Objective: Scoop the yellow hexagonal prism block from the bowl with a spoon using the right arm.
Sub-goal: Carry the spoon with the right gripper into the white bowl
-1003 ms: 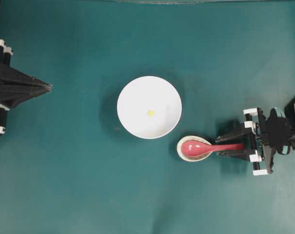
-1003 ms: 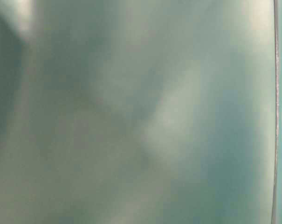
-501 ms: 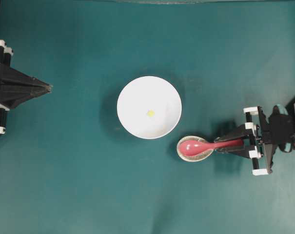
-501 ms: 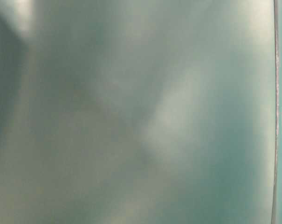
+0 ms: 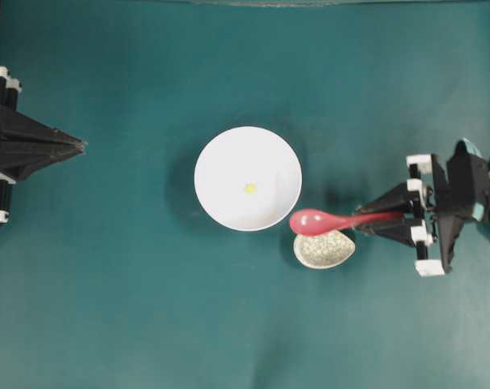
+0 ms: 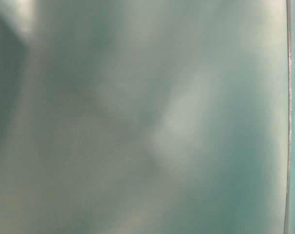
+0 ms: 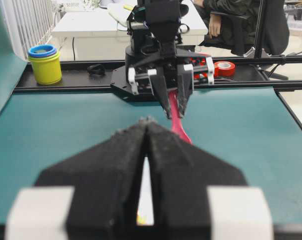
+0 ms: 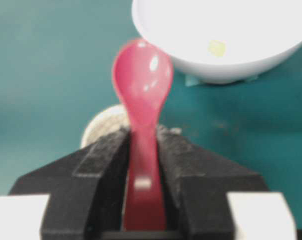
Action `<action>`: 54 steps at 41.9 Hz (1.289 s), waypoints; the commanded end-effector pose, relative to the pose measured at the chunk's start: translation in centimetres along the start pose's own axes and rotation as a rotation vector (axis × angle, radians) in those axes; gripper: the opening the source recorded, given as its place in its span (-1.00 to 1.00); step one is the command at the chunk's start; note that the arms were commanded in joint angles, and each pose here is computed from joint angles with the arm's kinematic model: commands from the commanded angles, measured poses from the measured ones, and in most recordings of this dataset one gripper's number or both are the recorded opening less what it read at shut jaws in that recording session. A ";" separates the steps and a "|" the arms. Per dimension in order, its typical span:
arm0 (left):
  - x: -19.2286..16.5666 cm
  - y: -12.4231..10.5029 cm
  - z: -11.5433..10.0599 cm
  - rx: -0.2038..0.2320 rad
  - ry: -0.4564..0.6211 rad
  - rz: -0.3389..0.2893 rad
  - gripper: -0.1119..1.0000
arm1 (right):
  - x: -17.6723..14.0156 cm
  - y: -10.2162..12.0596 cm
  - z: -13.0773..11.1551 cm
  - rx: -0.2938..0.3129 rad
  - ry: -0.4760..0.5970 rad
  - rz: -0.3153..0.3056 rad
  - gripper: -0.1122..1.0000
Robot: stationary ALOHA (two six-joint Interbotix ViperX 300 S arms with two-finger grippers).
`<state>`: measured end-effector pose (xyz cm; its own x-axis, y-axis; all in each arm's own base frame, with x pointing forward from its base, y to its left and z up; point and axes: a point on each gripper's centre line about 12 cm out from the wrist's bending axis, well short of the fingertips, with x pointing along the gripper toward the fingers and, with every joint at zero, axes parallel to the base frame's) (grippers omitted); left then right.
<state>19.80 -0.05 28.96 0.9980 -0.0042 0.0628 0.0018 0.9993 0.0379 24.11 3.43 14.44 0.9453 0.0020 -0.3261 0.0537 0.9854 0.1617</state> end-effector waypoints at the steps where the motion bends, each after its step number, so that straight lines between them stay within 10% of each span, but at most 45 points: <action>1: 0.2 0.0 1.1 -0.001 -0.034 0.001 -0.79 | 0.4 -0.3 2.5 0.021 0.003 -0.012 -0.37; 25: 0.2 0.0 1.2 -0.015 -0.037 0.001 -0.79 | 3.9 -4.2 12.4 0.095 0.379 -0.057 -0.37; 54: 0.2 1.6 1.1 -0.072 -0.031 0.075 -0.79 | 8.9 -6.0 12.4 0.100 0.752 -0.032 -0.37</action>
<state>19.73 1.26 29.24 0.9954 0.0619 0.0735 -0.0592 0.9975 -0.0385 35.95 -4.51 21.14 0.4464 0.1307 -0.8852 0.1436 0.9660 0.2150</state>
